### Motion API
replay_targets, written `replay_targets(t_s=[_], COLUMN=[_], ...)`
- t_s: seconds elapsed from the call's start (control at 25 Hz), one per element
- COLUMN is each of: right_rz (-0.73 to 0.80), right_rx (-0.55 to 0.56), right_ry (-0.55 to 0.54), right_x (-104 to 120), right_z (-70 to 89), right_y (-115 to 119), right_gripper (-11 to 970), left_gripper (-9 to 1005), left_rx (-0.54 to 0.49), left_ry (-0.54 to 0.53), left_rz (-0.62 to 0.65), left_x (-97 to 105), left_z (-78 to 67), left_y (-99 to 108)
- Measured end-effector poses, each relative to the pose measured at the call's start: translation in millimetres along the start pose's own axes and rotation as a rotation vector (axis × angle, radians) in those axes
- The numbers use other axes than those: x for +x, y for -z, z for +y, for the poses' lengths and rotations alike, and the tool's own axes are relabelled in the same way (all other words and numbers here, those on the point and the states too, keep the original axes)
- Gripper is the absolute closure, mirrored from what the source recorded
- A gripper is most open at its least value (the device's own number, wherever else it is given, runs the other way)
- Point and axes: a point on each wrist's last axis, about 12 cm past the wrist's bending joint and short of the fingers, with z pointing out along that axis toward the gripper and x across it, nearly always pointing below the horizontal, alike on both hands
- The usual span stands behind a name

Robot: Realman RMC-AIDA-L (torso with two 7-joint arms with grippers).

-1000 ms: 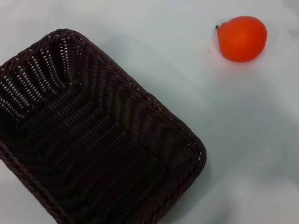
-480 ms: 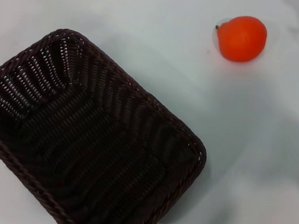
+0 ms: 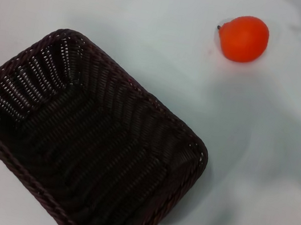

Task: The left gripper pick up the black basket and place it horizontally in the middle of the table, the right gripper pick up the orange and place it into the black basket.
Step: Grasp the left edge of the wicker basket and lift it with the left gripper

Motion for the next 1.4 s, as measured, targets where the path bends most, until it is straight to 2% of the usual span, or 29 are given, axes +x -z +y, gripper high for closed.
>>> replay_targets(t_s=[0.2,0.44,0.84,1.4], right_rz=[0.009,0.012,0.005,0.004], right_rx=[0.003,0.006,0.014,0.01], right_ry=[-0.004,-0.006,-0.001,0.006], right_x=[1,1,1,2], right_z=[-0.1,-0.6,-1.3,0.0], right_y=[1,0,-5,-7], right_gripper=[49,49,50,51], left_gripper=[205,205,206,208], left_rx=[-0.001,-0.061,-0.067,-0.01], left_ry=[-0.029,-0.052,-0.095,-0.085], left_rz=[0.128,0.193,0.31,0.419], left_x=[-22,-34,-40,-40], left_z=[-22.8,-35.5,-42.4,-42.3], left_y=[-33,-58,-97,-135])
